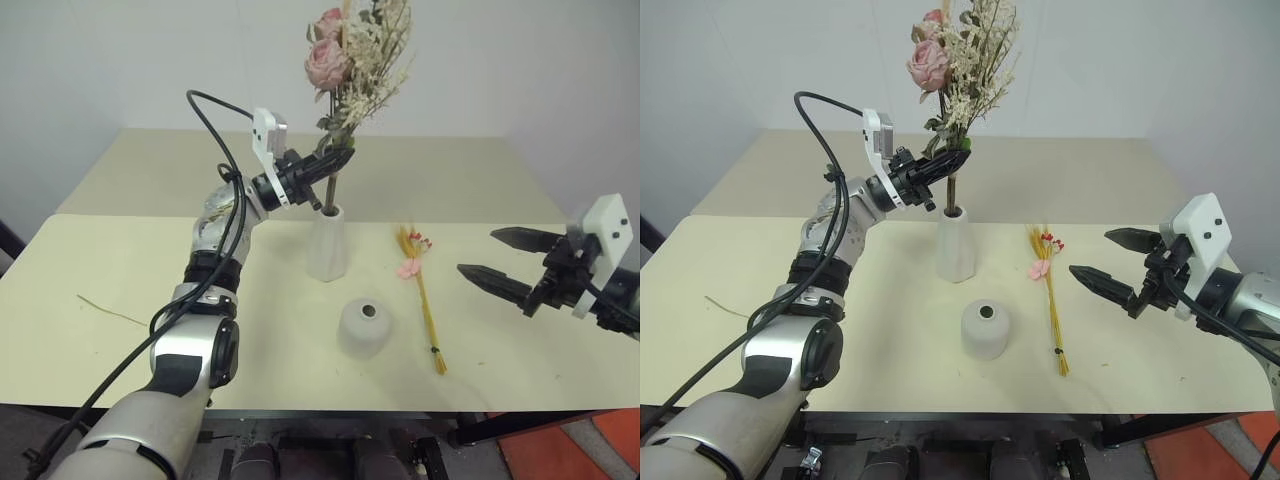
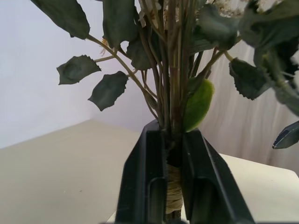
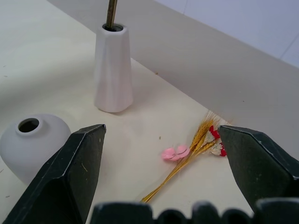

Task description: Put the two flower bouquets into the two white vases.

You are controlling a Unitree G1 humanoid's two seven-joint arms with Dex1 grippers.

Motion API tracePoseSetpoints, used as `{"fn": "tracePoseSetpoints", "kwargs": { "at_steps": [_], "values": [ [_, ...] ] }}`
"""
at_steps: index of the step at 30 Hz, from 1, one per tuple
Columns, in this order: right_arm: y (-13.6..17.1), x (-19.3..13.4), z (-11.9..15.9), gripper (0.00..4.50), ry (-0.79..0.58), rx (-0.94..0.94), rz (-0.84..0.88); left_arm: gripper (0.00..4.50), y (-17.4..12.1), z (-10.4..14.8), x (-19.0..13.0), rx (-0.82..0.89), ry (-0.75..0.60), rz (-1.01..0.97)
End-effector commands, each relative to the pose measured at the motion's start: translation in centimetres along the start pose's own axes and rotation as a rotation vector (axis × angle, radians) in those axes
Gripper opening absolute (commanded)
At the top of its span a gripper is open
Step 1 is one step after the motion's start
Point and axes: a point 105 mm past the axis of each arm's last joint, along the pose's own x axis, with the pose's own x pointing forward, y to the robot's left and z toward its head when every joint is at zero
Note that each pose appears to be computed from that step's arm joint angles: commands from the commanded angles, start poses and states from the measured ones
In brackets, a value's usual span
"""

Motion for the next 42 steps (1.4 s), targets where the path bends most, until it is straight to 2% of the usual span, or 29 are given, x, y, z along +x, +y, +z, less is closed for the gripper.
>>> {"fn": "tracePoseSetpoints", "kwargs": {
  "at_steps": [1,5,9,16,22,25,29,35,40,42],
  "values": [
    [-0.4,-0.4,1.2,4.5,-0.029,-0.06,-0.024,1.74,0.0,0.7,-0.2,0.015,0.003,-0.01],
    [-0.3,-0.3,1.1,4.5,-0.025,-0.062,-0.019,3.11,0.0,1.1,-1.1,0.018,0.01,-0.022],
    [-0.3,-0.2,1.0,4.5,-0.021,-0.063,-0.014,4.48,-0.3,1.3,-3.9,0.029,0.061,-0.048],
    [-0.2,-0.3,0.5,4.5,-0.008,-0.057,-0.005,4.48,-3.1,1.0,-11.5,0.051,0.246,-0.116],
    [-0.2,0.2,-0.2,4.5,0.011,-0.037,0.011,4.48,-5.6,0.8,-15.3,0.063,0.416,-0.184],
    [-0.3,0.9,-1.2,4.5,0.075,-0.004,0.011,4.48,-6.5,1.1,-15.9,0.076,0.465,-0.239],
    [-0.8,2.8,-4.6,4.5,0.274,0.164,-0.033,4.48,-7.3,1.3,-16.5,0.131,0.529,-0.326],
    [-1.6,6.1,-8.0,4.5,0.54,0.334,-0.122,4.48,-7.0,1.8,-15.9,0.151,0.507,-0.339],
    [-1.0,8.2,-9.9,4.5,0.641,0.413,-0.077,4.48,-7.2,1.6,-15.5,0.157,0.494,-0.352],
    [-1.5,9.3,-11.3,4.5,0.693,0.405,-0.115,4.48,-7.2,1.5,-15.4,0.159,0.489,-0.349]
  ]
}}
